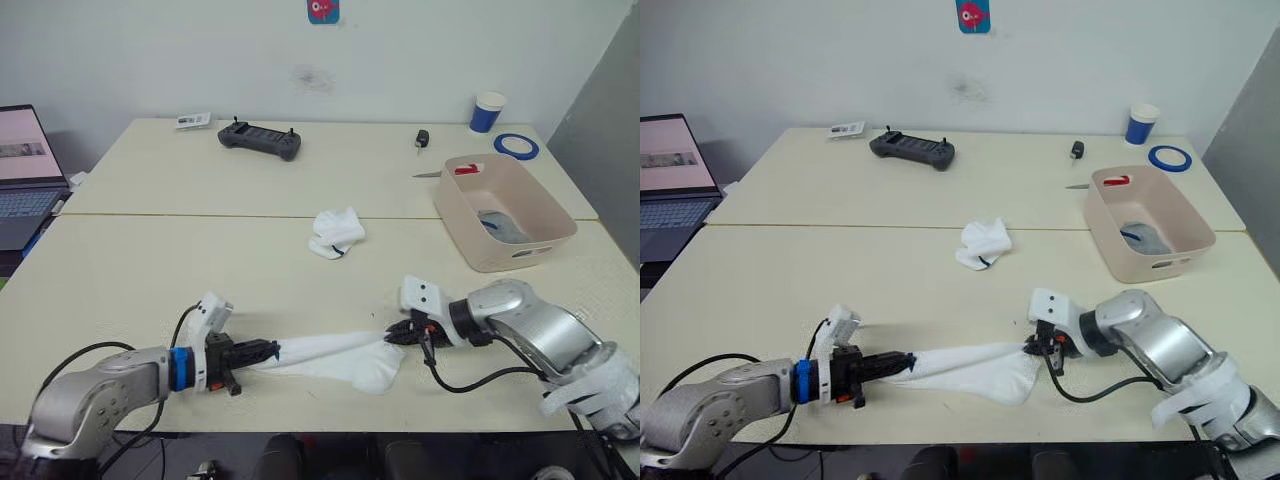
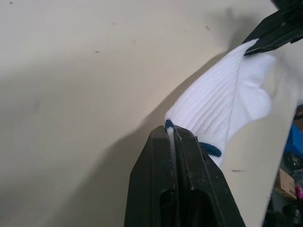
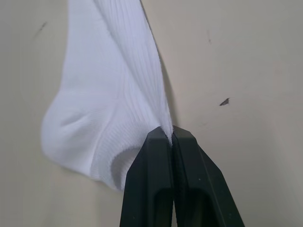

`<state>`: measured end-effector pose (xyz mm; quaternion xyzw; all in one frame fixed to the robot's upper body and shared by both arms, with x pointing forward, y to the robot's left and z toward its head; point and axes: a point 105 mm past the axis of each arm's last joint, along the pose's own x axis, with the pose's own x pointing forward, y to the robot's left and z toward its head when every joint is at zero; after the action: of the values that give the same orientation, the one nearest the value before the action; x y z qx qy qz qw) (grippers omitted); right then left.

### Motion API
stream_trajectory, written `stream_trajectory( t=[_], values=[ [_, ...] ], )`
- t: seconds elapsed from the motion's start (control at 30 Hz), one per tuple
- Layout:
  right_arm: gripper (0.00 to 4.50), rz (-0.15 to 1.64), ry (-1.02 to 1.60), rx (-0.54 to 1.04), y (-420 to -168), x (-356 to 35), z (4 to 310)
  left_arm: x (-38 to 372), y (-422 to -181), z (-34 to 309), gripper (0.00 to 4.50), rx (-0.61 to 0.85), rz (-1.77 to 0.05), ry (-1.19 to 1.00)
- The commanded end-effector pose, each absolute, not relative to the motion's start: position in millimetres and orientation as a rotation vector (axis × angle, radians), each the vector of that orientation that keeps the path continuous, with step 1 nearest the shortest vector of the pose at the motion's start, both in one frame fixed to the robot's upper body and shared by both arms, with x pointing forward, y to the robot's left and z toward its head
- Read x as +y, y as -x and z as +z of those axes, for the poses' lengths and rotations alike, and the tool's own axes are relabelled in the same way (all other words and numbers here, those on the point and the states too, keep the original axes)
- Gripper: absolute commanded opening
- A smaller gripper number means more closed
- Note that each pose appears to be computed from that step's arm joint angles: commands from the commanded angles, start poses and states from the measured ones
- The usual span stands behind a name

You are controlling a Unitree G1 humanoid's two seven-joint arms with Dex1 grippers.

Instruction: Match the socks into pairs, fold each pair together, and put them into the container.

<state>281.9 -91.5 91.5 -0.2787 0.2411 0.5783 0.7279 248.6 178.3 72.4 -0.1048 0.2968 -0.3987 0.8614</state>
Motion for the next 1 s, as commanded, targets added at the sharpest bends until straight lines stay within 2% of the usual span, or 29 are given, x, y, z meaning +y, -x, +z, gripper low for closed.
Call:
stream_trajectory(
  t=[0.03,0.2,0.37,0.47,0.73,0.83,1.0],
  values=[
    [0.05,1.246,0.688,0.457,-294,-89,98,183,-261,75,0.0,0.576,-0.788,0.161],
    [0.05,1.231,0.725,0.416,-307,-84,102,192,-280,77,0.0,0.526,-0.719,0.12],
    [0.05,1.205,0.723,0.403,-315,-84,103,194,-286,77,0.0,0.51,-0.707,0.084],
    [0.74,1.199,0.719,0.385,-317,-85,106,193,-285,76,0.0,0.51,-0.713,0.078],
    [3.4,1.12,0.707,0.329,-327,-109,125,199,-290,78,0.0,0.473,-0.667,0.062],
    [4.47,1.109,0.687,0.276,-323,-116,135,203,-296,83,0.0,0.431,-0.631,0.049],
    [4.47,1.142,0.633,0.219,-303,-119,141,204,-305,91,0.0,0.365,-0.586,0.039]
  ],
)
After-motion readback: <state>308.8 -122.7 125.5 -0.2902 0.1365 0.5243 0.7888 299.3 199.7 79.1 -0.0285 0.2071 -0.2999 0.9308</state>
